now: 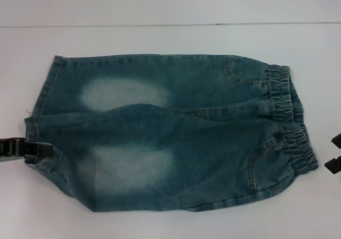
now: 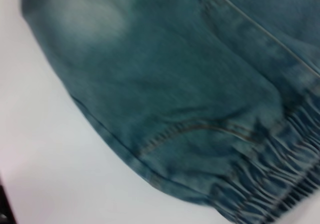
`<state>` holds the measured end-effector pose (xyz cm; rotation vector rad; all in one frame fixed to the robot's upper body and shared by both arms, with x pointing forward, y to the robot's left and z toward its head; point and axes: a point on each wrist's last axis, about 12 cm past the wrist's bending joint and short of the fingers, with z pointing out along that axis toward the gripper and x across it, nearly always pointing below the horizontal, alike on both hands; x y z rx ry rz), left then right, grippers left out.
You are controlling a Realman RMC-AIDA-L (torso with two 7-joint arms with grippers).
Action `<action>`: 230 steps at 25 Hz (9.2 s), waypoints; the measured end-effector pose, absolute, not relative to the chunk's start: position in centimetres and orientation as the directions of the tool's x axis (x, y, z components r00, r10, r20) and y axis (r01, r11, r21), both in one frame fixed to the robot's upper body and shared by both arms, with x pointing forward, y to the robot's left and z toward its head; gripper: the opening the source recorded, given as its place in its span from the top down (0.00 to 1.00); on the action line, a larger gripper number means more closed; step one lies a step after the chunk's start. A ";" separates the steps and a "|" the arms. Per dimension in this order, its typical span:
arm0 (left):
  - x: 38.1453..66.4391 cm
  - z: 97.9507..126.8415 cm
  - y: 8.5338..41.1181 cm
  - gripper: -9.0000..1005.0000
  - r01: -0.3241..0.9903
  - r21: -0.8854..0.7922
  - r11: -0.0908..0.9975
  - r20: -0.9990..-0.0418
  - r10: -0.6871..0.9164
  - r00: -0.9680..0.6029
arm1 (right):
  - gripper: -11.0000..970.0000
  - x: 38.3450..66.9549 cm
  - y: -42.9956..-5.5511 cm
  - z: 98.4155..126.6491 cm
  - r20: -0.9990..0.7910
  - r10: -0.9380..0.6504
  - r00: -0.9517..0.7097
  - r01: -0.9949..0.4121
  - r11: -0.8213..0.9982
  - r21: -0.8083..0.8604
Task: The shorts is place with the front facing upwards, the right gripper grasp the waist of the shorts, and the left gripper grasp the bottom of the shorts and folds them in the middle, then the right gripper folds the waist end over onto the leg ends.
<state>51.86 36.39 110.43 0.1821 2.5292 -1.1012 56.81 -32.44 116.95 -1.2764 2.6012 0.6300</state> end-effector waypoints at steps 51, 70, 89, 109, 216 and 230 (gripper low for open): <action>52.0 110.1 36.1 0.99 0.261 -0.684 0.681 -0.382 -0.031 -0.924 | 0.37 58.1 -27.8 112.9 -0.254 -0.807 -0.533 -0.843 0.481 0.240; 52.2 110.3 36.1 0.99 0.245 -0.699 0.671 -0.377 -0.056 -0.924 | 0.95 57.7 -29.7 112.9 -0.281 -0.770 -0.573 -0.818 0.518 0.250; 54.4 112.4 36.5 0.99 0.244 -0.727 0.642 -0.432 -0.151 -0.889 | 0.95 56.1 -34.8 113.6 -0.629 -0.407 -0.662 -0.721 0.577 0.385; 58.3 111.8 38.3 0.99 0.135 -0.649 0.749 -0.581 -0.373 -0.724 | 0.95 58.4 -35.7 110.5 -0.737 -0.010 -0.676 -0.499 0.742 0.447; 54.4 110.4 28.5 0.07 0.821 -0.388 0.420 -0.878 0.103 -0.467 | 0.07 63.3 -30.7 118.1 -0.494 -0.393 -0.776 -0.544 0.812 0.209; 54.4 109.7 28.3 0.07 0.801 -0.395 0.449 -0.870 0.098 -0.484 | 0.07 64.6 -29.8 115.0 -0.479 -0.394 -0.784 -0.512 0.848 0.140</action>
